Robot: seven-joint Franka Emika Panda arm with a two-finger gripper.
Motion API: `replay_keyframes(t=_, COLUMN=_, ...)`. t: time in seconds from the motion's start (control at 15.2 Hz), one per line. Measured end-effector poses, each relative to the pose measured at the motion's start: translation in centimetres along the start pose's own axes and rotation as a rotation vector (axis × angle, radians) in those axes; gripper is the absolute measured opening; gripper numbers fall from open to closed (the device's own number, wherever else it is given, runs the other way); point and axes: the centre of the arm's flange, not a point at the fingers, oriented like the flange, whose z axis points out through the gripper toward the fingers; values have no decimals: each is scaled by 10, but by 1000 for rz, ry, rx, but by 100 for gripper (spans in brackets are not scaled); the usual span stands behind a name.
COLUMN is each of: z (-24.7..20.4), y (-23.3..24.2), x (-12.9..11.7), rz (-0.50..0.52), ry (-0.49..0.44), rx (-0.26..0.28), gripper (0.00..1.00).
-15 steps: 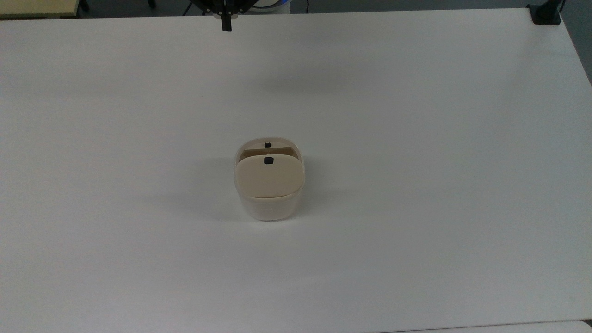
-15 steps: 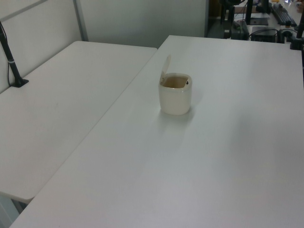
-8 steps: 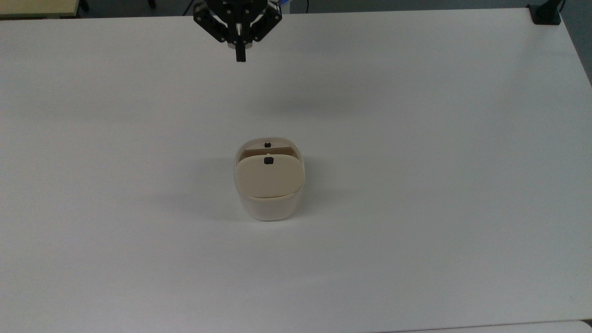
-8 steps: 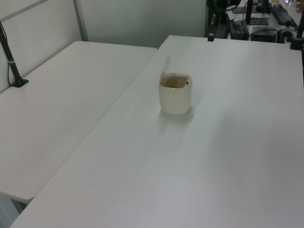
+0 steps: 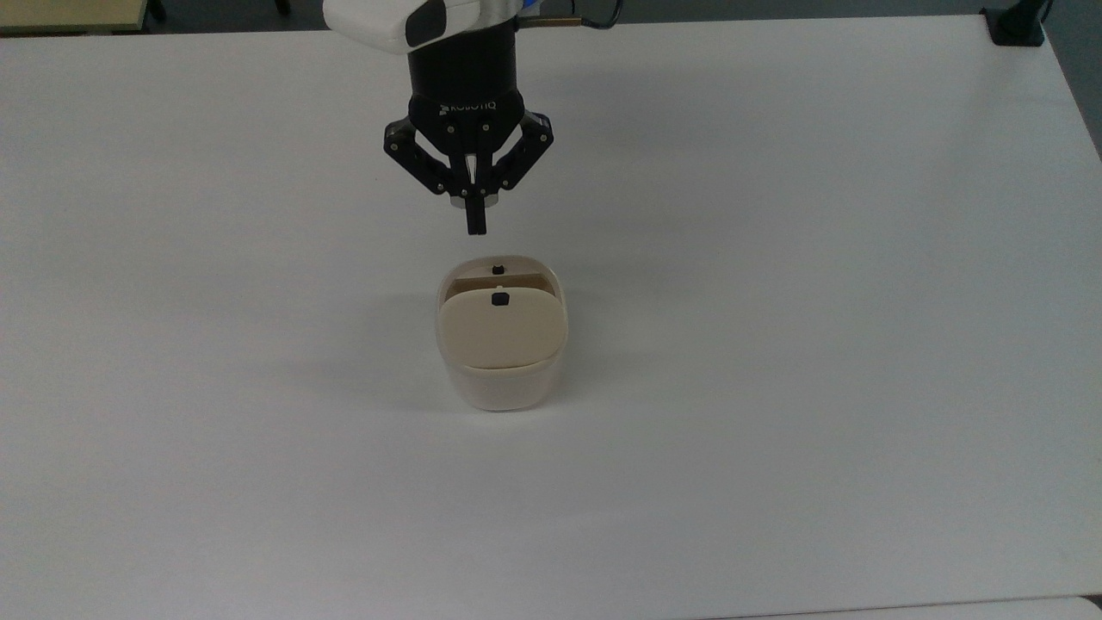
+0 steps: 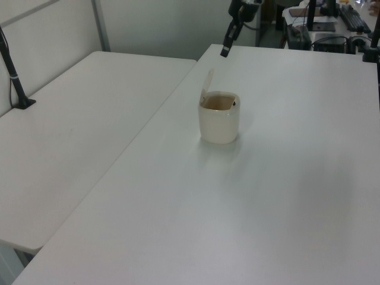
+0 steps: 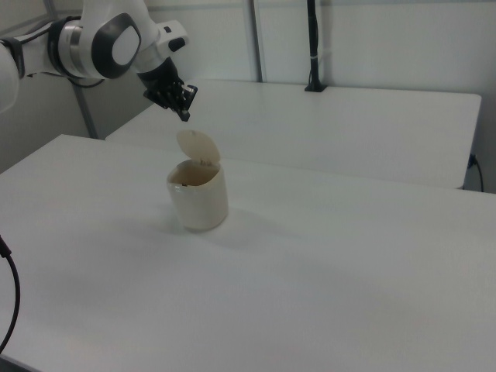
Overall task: Close the trash bin
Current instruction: 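Lower the gripper onto the raised lid of the bin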
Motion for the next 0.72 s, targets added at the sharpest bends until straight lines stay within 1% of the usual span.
replay_keyframes(t=0.26, z=11, y=1, x=14, rz=42, ry=121, rx=-5, gripper=1)
replay_keyframes(t=0.59, z=32, y=0, x=20, rz=98, ry=182, rx=-3, gripper=1)
replay_keyframes(t=0.72, z=45, y=0, x=20, rz=111, ry=176, rx=-3, gripper=1)
